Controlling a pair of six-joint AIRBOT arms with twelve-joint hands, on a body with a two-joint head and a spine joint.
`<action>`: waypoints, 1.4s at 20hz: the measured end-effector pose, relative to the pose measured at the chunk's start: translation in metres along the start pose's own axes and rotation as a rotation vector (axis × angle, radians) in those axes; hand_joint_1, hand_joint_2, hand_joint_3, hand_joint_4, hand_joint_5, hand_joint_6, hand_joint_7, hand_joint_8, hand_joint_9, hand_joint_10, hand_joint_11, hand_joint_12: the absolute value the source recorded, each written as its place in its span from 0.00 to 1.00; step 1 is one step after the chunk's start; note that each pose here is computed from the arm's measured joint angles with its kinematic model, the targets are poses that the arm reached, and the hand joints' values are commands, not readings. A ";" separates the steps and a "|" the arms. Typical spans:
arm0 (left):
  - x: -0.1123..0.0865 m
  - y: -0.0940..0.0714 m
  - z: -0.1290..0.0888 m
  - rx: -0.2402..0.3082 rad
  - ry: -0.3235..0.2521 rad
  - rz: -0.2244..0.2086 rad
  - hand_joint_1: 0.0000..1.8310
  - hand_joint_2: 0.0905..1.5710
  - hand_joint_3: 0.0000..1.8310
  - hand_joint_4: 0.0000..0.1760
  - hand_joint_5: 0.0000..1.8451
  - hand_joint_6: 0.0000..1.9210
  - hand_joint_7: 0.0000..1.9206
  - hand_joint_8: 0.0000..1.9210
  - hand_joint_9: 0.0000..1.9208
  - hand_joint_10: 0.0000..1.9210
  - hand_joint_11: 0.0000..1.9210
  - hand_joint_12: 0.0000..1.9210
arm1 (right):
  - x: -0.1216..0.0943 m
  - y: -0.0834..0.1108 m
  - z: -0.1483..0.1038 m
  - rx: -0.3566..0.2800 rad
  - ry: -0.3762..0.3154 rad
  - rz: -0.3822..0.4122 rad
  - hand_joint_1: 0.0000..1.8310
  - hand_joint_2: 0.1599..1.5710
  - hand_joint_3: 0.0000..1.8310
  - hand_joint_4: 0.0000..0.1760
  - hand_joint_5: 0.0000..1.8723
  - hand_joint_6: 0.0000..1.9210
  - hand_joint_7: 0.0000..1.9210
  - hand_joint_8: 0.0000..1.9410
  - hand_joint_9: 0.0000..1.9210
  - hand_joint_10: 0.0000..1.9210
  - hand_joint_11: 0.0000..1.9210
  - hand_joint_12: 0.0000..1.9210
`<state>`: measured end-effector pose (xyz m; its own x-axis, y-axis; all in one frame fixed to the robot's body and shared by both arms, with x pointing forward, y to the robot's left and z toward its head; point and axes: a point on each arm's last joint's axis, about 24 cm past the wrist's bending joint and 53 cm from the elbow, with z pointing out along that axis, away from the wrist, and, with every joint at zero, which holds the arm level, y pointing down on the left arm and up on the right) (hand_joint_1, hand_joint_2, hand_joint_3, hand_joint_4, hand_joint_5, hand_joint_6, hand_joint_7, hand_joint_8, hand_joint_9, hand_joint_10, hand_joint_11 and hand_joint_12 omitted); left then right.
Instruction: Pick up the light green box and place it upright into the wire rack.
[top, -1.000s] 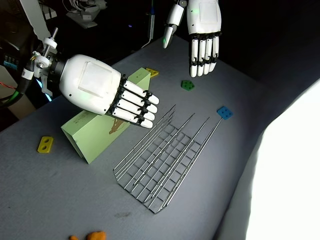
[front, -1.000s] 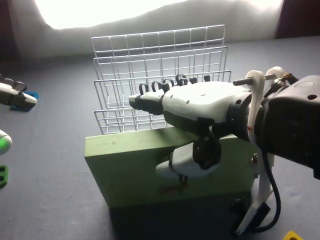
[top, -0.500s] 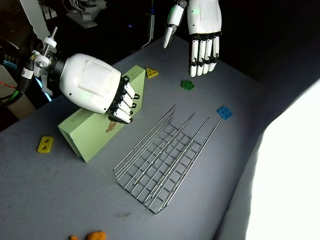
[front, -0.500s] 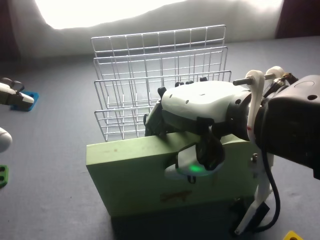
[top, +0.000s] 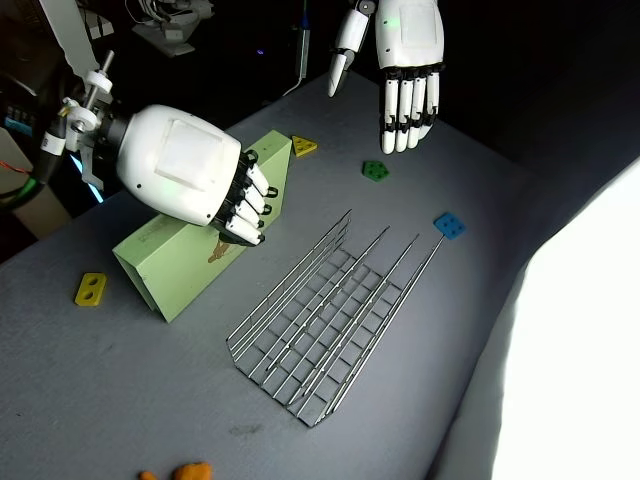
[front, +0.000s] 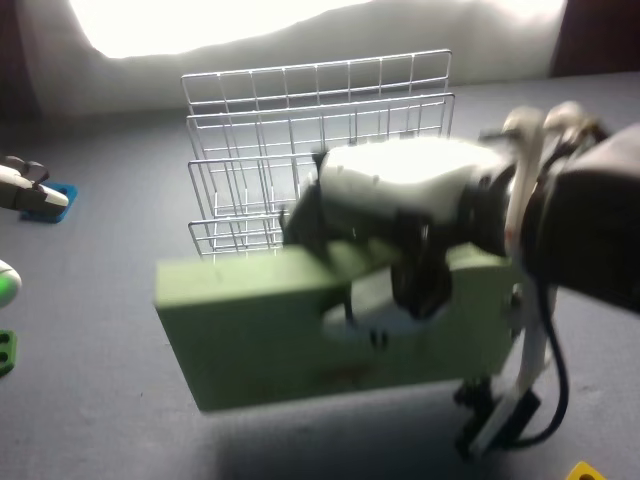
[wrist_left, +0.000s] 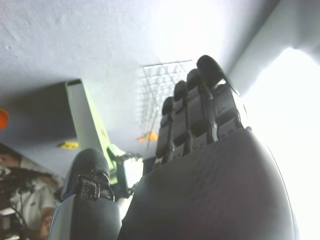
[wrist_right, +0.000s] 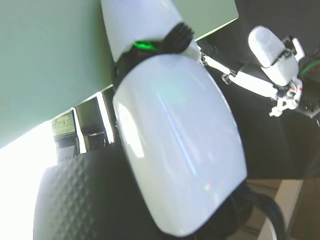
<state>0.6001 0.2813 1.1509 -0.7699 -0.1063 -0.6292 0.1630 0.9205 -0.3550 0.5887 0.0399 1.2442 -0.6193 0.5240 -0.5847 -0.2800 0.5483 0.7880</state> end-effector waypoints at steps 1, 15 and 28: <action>0.000 0.000 0.000 0.000 0.000 0.000 0.06 0.77 0.00 0.09 0.07 0.00 0.10 0.00 0.10 0.00 0.00 0.40 | -0.008 0.010 -0.004 -0.024 -0.018 -0.009 0.68 0.69 0.00 0.00 0.53 0.42 0.48 0.68 0.41 0.74 0.29 0.86; 0.000 0.001 0.000 -0.002 -0.001 -0.001 0.02 0.77 0.00 0.11 0.05 0.00 0.09 0.00 0.10 0.00 0.00 0.40 | -0.076 0.075 -0.015 -0.202 -0.222 -0.211 0.67 0.70 0.00 0.00 0.50 0.49 0.49 0.65 0.41 0.71 0.27 0.86; -0.001 0.001 0.001 -0.002 -0.001 0.001 0.02 0.77 0.00 0.11 0.05 0.00 0.09 0.00 0.10 0.00 0.00 0.40 | -0.098 0.055 0.018 -0.156 -0.256 -0.200 0.67 0.70 0.00 0.00 0.50 0.49 0.49 0.65 0.41 0.71 0.27 0.86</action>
<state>0.6018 0.2816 1.1509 -0.7693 -0.1054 -0.6302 0.1629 0.9214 -0.3530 0.6475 0.0306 1.3414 -0.3430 0.5731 -0.7442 -0.4978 0.5610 0.6615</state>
